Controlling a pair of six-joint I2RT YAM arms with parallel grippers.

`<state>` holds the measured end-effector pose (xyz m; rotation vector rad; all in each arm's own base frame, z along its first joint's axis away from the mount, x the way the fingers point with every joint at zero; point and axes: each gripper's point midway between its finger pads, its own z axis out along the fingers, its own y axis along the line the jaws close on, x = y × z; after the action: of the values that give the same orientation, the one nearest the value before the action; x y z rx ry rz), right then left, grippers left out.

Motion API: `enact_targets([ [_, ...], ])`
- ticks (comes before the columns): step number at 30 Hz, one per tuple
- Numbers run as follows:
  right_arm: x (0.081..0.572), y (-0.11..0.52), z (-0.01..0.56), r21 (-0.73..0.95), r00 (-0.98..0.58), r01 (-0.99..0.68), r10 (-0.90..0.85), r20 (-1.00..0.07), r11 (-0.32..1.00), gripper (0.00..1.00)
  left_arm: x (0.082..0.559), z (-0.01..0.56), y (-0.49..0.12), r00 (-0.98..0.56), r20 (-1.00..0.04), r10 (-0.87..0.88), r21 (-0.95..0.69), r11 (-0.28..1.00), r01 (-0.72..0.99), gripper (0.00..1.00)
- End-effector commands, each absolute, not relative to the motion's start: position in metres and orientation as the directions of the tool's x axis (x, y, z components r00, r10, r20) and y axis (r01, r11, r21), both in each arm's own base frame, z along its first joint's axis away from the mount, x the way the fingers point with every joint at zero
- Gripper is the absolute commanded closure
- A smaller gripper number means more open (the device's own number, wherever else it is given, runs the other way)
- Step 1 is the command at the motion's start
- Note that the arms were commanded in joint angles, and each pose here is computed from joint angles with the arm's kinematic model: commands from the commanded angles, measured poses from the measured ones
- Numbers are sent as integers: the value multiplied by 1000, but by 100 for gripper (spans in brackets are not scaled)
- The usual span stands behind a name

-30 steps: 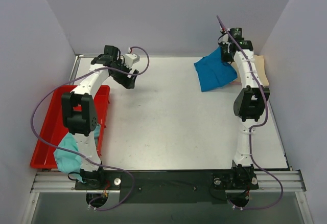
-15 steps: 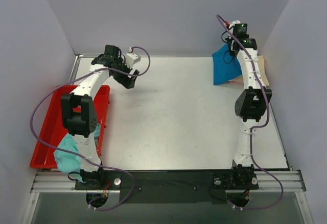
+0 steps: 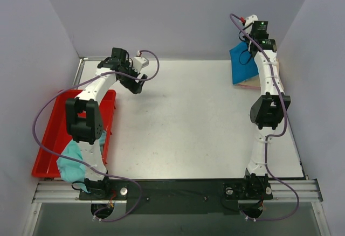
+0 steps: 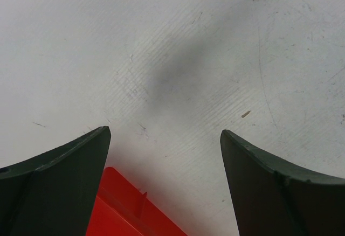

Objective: Fold and stack the t-shirts
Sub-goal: Put the neatly folded tshirt into the corner of the board with the right arm

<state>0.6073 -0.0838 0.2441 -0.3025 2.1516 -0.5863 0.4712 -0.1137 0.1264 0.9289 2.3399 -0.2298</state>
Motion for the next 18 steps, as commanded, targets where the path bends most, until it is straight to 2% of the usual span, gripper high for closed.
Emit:
enact_targets([
  [1, 605, -104, 314, -569, -497, 100, -455, -739, 816, 100, 485, 135, -115, -538, -615, 577, 101, 734, 672, 6],
  [6, 611, -125, 291, -666, -557, 92, -516, -651, 741, 100, 486, 131, -115, -545, -604, 582, 101, 734, 671, 6],
  [18, 635, -179, 231, -763, -621, 73, -570, -538, 642, 100, 497, 130, -109, -566, -579, 586, 122, 749, 651, 6],
])
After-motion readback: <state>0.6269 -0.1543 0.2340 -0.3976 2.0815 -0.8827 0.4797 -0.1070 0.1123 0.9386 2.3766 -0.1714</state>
